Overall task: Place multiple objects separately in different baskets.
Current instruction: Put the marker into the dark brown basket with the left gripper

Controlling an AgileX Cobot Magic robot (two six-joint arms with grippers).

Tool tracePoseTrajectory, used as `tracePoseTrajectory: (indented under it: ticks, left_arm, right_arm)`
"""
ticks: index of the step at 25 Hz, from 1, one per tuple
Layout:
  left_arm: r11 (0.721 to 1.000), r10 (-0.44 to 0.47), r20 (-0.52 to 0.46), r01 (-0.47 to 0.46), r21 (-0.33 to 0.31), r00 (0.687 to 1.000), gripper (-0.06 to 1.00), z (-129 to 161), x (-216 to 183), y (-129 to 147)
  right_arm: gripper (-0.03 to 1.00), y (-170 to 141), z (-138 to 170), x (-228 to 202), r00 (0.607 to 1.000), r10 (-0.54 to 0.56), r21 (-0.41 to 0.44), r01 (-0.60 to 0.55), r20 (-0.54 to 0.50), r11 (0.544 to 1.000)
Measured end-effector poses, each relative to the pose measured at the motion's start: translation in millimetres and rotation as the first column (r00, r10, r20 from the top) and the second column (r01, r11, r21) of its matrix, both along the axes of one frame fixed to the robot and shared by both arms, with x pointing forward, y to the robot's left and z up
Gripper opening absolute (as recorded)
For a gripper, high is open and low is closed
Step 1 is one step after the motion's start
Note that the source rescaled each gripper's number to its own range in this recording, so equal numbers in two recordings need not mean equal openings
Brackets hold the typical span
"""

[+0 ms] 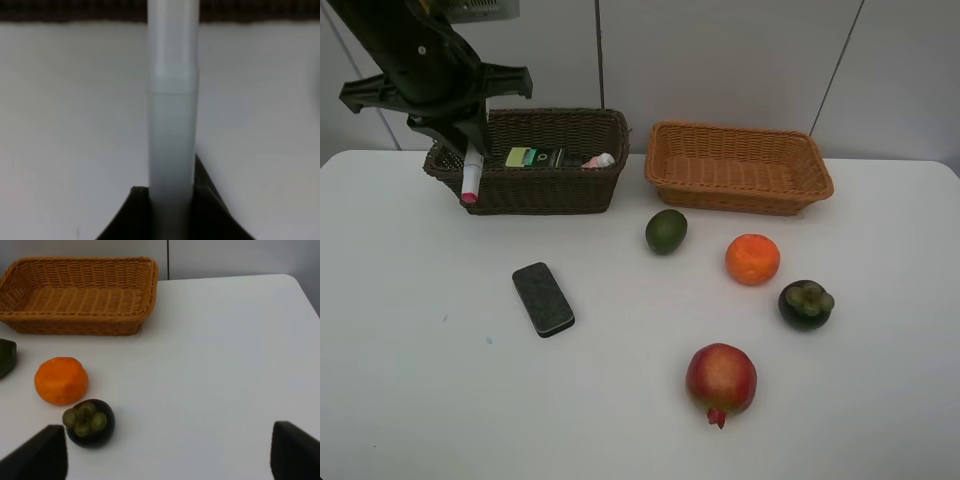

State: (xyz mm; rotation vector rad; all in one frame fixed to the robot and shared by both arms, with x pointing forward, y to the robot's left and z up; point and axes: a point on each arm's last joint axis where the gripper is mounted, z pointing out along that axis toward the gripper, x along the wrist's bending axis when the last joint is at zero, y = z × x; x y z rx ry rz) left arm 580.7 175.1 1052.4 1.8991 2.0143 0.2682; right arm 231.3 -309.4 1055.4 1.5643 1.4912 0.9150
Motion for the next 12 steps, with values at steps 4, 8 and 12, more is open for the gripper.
tracePoseTrajectory:
  ticks: [4,8,12]
  left_arm:
    - [0.999,0.034,0.055,-0.034,0.003,0.998,0.0,5,57,16]
    - [0.998,0.06,0.076,-0.061,0.003,0.995,0.0,-12,102,21]
    - [0.998,0.063,0.068,-0.065,0.016,0.996,0.03,-36,126,20]
  right_arm:
    - [0.71,0,0,0,1.0,0.0,0.0,0.0,0.0,1.0]
    - [0.71,0,0,0,1.0,0.0,0.0,0.0,0.0,1.0]
    - [0.71,0,0,0,1.0,0.0,0.0,0.0,0.0,1.0]
